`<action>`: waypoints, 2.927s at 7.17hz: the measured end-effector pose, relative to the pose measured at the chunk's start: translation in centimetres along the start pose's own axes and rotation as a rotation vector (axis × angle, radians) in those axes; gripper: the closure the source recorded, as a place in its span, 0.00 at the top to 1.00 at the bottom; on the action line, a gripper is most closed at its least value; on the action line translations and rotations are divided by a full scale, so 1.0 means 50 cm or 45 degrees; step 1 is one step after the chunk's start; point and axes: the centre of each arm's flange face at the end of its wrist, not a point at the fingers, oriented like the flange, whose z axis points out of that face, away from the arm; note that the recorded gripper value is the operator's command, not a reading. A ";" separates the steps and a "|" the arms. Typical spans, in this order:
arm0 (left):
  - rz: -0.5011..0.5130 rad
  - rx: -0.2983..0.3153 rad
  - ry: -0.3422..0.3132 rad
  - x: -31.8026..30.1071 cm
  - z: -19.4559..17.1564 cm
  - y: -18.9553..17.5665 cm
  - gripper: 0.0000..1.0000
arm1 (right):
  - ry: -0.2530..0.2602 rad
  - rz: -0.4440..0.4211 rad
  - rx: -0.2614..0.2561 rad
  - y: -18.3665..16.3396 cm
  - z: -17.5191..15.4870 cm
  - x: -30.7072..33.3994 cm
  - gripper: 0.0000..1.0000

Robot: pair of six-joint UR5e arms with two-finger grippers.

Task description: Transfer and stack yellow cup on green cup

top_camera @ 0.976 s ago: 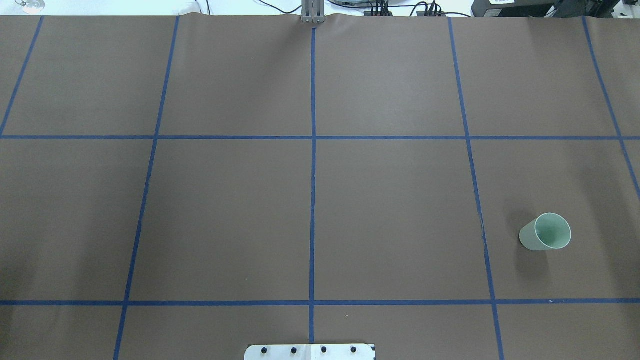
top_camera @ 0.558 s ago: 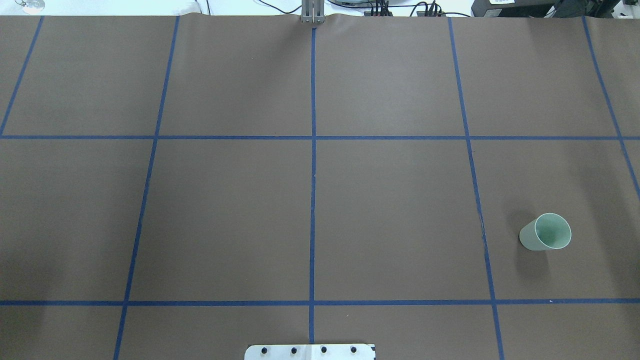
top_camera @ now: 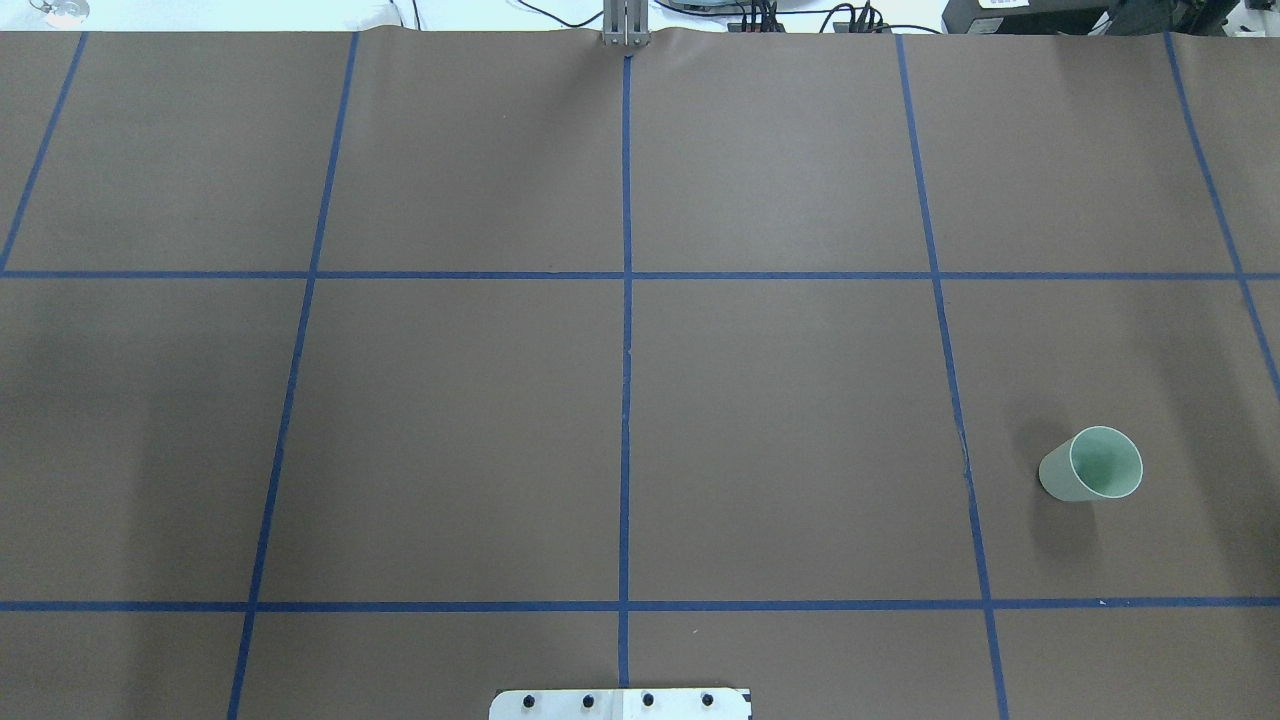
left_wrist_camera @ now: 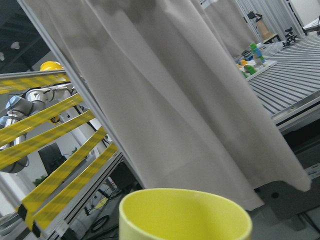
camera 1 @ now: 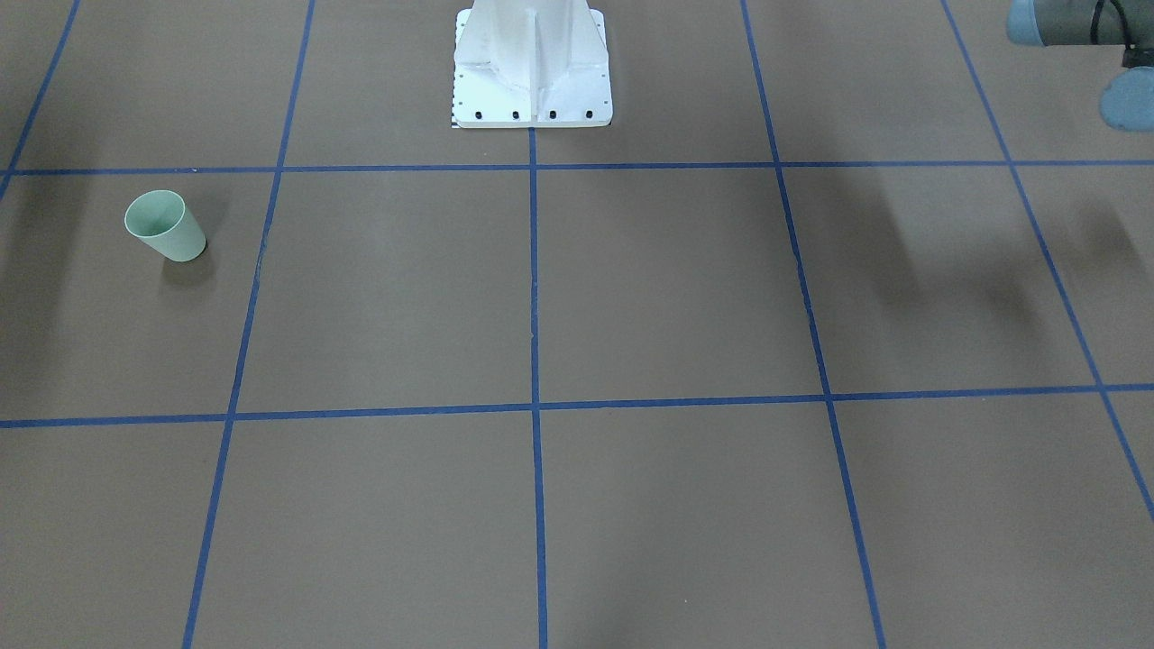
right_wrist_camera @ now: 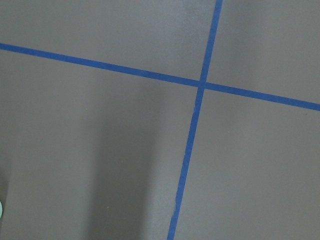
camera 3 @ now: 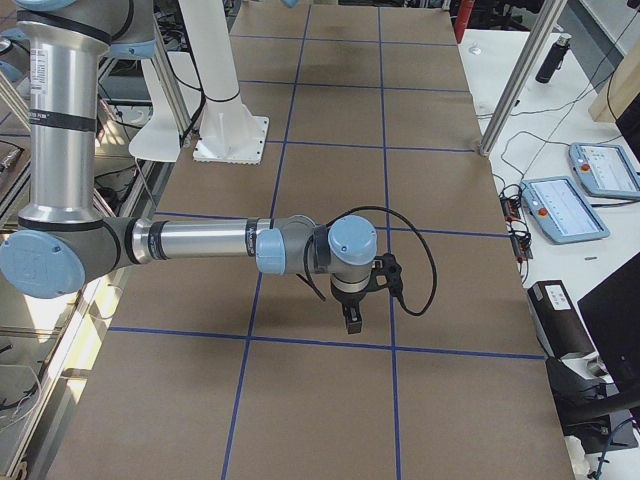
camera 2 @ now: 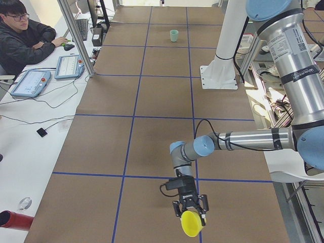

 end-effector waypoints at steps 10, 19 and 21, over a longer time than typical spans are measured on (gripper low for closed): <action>0.400 0.131 2.212 0.187 -0.988 -0.190 0.00 | -0.027 -0.012 0.020 -0.357 0.115 -0.529 1.00; 0.850 0.179 3.117 0.046 -1.374 0.325 0.00 | -0.521 0.184 0.015 -0.341 0.189 -1.202 0.99; 0.857 0.178 3.195 0.041 -1.401 0.366 0.00 | -0.574 0.176 -0.028 -0.324 0.177 -1.274 0.98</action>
